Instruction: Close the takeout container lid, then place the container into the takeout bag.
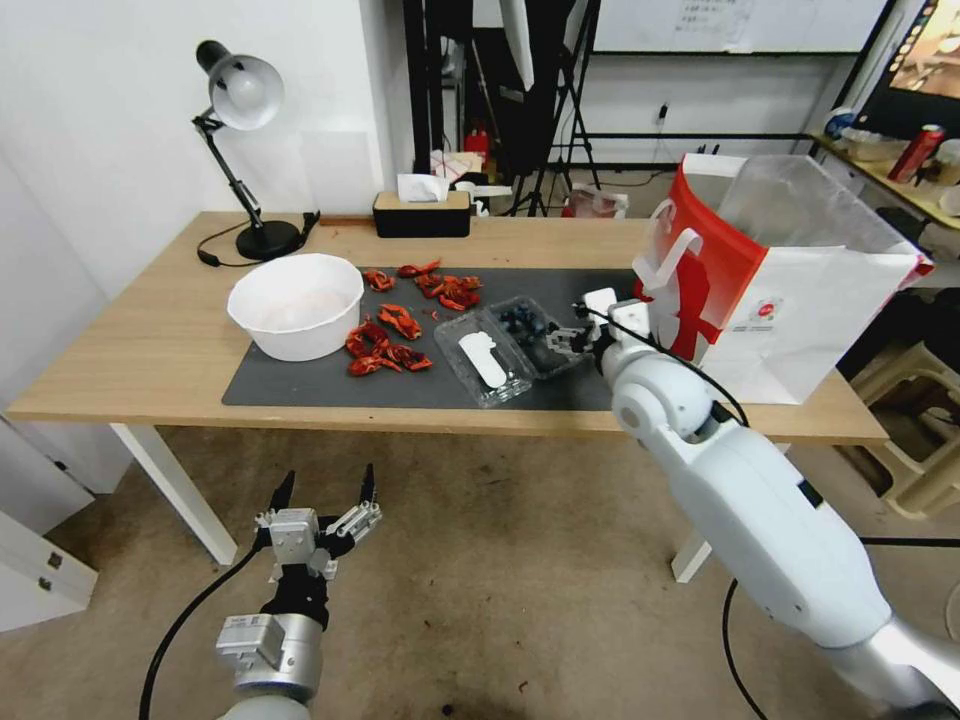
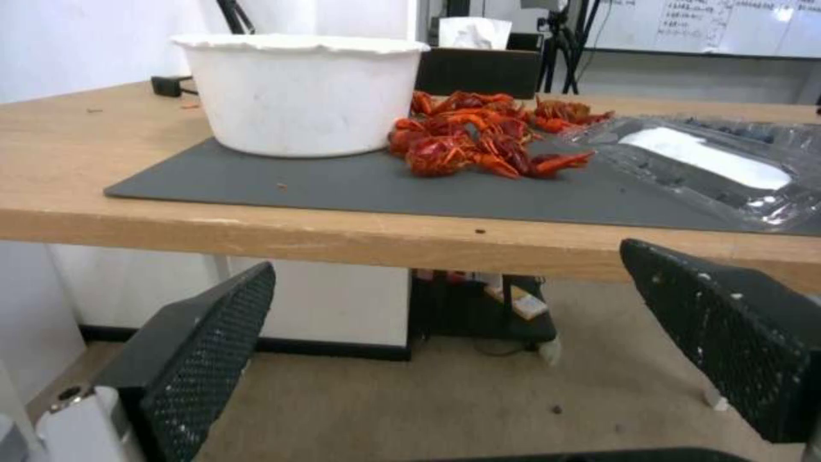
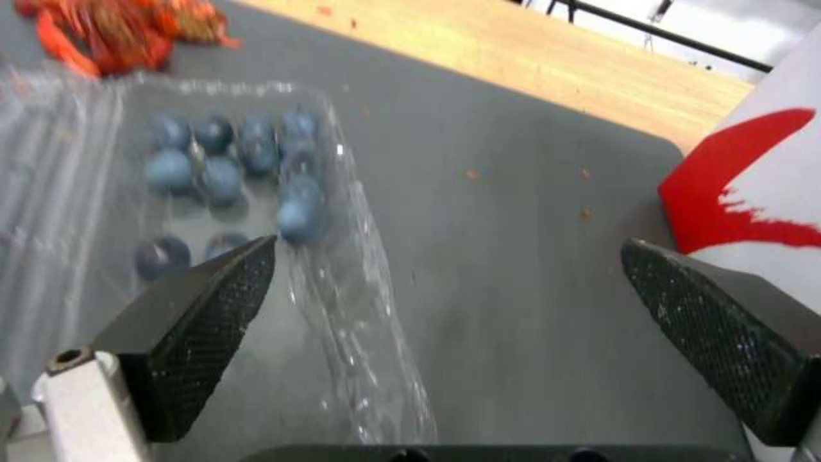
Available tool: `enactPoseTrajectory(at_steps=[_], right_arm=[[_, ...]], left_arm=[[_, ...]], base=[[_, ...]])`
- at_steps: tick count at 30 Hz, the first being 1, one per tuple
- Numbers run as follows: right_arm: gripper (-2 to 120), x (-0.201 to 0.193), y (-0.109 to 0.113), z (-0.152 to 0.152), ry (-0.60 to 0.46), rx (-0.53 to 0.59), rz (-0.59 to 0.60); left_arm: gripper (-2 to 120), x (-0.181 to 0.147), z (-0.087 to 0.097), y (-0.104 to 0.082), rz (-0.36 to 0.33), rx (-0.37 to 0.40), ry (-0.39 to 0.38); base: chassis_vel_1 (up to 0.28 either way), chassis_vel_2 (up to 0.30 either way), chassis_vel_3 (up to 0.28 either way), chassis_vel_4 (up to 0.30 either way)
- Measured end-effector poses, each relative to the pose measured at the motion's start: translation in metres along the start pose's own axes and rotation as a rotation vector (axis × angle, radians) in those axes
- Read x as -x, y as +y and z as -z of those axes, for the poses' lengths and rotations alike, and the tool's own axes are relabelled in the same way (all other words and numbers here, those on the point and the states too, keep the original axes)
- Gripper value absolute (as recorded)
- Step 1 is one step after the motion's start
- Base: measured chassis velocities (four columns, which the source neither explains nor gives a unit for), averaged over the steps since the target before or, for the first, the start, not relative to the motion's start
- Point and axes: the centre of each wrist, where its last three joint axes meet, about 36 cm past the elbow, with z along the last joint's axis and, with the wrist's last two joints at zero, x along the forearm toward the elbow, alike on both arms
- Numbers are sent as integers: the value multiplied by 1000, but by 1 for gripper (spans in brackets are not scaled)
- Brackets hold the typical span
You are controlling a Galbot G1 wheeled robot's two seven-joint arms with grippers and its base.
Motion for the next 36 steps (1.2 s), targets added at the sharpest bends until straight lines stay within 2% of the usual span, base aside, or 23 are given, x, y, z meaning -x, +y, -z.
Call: enactPoseTrajectory(at_steps=[10, 36], right_arm=[[100, 6, 3, -1, 19, -33, 12], [100, 25, 7, -8, 74, -22, 20]], left_arm=[[100, 1, 0, -1, 4, -4, -6], [100, 2, -10, 0, 12, -8, -10]], base=[[0, 0, 0, 0], [0, 0, 0, 0]])
